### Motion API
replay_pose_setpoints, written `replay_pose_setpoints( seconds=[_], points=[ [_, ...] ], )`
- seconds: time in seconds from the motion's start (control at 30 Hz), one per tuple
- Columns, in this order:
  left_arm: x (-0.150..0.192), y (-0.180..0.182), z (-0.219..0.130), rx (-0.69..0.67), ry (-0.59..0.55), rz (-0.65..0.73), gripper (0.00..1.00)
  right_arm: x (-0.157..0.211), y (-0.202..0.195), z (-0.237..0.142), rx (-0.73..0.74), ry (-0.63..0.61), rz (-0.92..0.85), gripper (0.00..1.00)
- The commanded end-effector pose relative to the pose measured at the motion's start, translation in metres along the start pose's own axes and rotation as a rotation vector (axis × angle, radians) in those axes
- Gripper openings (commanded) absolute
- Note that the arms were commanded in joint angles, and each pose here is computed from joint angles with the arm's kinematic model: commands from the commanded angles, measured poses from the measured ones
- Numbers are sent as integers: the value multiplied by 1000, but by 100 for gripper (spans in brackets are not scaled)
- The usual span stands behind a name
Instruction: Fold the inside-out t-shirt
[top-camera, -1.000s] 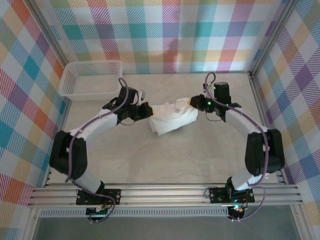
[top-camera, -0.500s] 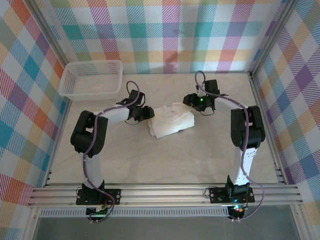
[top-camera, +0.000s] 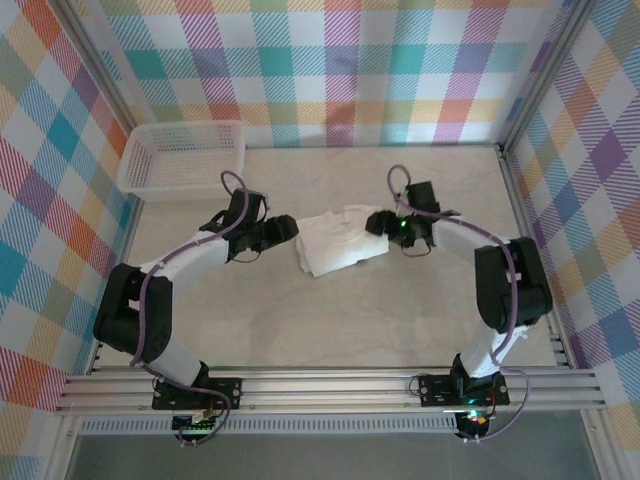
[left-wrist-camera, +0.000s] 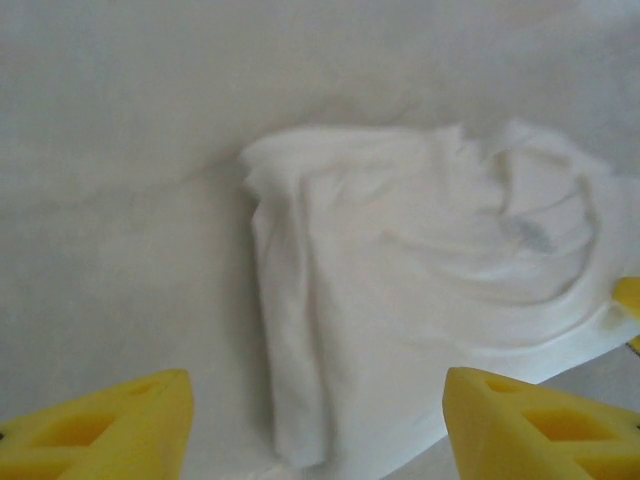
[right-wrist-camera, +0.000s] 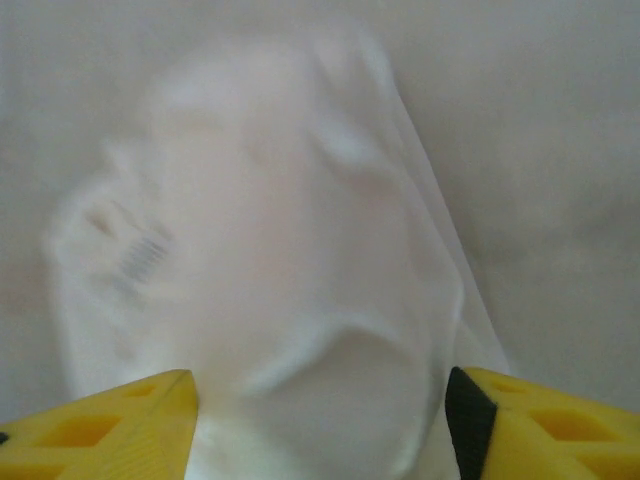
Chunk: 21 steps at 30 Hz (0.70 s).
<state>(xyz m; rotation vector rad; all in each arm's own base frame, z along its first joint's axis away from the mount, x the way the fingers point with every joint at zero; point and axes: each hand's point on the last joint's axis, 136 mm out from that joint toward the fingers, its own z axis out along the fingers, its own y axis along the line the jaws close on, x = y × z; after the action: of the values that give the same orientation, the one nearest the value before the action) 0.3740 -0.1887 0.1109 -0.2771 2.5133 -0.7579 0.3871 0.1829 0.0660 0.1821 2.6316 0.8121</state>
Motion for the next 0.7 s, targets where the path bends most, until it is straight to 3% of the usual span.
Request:
replay_pose_setpoints(
  seconds=[0.0,0.1,0.3,0.5,0.67],
  points=[
    [10,4,8,-7,36,-44,66,14,-9,20,44,37,18,61],
    [16,2,16,-27,76,-58,65,8,5,4,19,26,26,60],
    [38,-31,52,17,162,-23,61,-4,16,-60,31,-160,94,76],
    [65,-64,110,32,261,-35,55,11,-30,-104,127,-255,401,82],
    [79,-144,175,138,327,36,52,23,-68,-144,205,-319,650,81]
  ],
)
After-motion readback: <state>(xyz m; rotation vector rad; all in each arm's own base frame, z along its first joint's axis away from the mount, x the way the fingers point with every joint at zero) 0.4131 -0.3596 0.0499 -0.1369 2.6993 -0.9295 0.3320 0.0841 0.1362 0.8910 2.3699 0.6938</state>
